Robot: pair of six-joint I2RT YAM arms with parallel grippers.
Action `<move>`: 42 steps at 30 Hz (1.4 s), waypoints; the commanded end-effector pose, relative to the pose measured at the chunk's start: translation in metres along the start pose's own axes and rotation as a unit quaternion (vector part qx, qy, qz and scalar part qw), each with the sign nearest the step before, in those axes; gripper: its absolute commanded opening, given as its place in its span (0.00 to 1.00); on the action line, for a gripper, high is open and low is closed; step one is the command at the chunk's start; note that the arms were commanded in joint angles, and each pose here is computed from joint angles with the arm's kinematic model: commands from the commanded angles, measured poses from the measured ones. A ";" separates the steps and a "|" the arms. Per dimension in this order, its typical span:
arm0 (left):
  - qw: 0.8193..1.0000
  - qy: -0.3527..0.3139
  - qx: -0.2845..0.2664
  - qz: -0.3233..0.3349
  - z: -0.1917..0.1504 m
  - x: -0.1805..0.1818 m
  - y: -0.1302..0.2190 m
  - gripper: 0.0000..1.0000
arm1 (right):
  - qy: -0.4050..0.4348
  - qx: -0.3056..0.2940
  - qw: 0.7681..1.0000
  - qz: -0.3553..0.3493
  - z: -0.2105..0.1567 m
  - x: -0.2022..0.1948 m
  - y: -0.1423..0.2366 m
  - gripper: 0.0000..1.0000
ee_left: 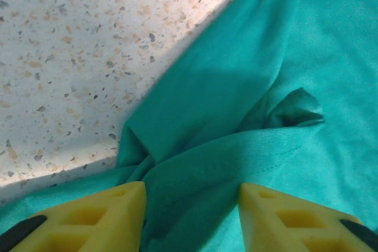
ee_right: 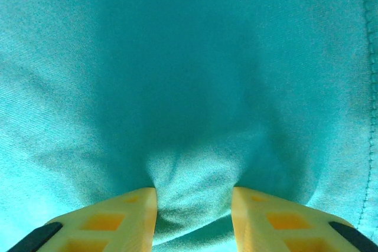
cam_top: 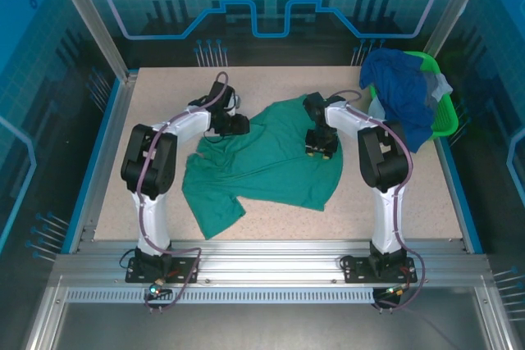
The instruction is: Fold and stack the t-shirts
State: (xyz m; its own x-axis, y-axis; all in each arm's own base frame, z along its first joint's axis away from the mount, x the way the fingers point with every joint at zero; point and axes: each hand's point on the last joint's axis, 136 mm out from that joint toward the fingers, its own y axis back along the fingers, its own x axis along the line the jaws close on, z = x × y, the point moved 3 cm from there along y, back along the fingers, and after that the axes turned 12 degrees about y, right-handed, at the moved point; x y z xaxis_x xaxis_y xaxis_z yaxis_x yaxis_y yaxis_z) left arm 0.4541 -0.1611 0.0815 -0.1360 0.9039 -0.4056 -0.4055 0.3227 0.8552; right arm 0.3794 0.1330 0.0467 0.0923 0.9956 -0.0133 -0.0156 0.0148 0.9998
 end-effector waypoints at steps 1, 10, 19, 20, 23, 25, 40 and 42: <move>0.999 -0.014 0.000 0.031 -0.004 0.004 -0.006 0.49 | -0.001 0.010 1.000 0.006 -0.008 0.002 -0.001 0.39; 0.997 -0.018 -0.059 0.046 0.011 -0.006 0.020 0.12 | 0.002 0.010 1.000 0.007 -0.010 0.003 0.000 0.39; 0.977 -0.040 -0.167 0.125 0.078 0.007 0.066 0.00 | 0.006 0.010 1.000 0.014 -0.005 0.007 0.002 0.40; 0.975 -0.037 -0.175 0.133 0.089 0.011 0.067 0.00 | 0.006 0.011 1.000 0.016 -0.005 0.008 0.002 0.40; 0.959 -0.017 -0.213 0.189 0.127 0.033 0.068 0.02 | 0.008 0.008 1.000 0.021 -0.005 0.011 0.005 0.41; 0.945 -0.002 -0.242 0.222 0.149 0.042 0.070 0.19 | 0.011 0.011 1.000 0.027 -0.005 0.014 0.005 0.42; 0.958 0.212 -0.117 0.153 0.068 0.081 0.060 0.61 | 0.020 -0.064 0.996 0.062 0.028 0.027 0.047 0.43; 0.953 0.264 -0.076 0.128 0.058 0.090 0.046 0.55 | 0.016 -0.079 0.994 0.070 0.040 0.027 0.048 0.43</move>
State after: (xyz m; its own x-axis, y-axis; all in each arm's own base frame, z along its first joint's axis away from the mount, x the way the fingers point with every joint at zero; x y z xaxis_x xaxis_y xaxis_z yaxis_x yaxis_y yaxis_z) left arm 0.4894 -0.0539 0.1200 -0.5581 0.7990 -0.2241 -0.4997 -0.1080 0.8595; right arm 0.4048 0.1548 0.0751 0.0631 0.9942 0.0875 -0.1099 -0.0802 0.9907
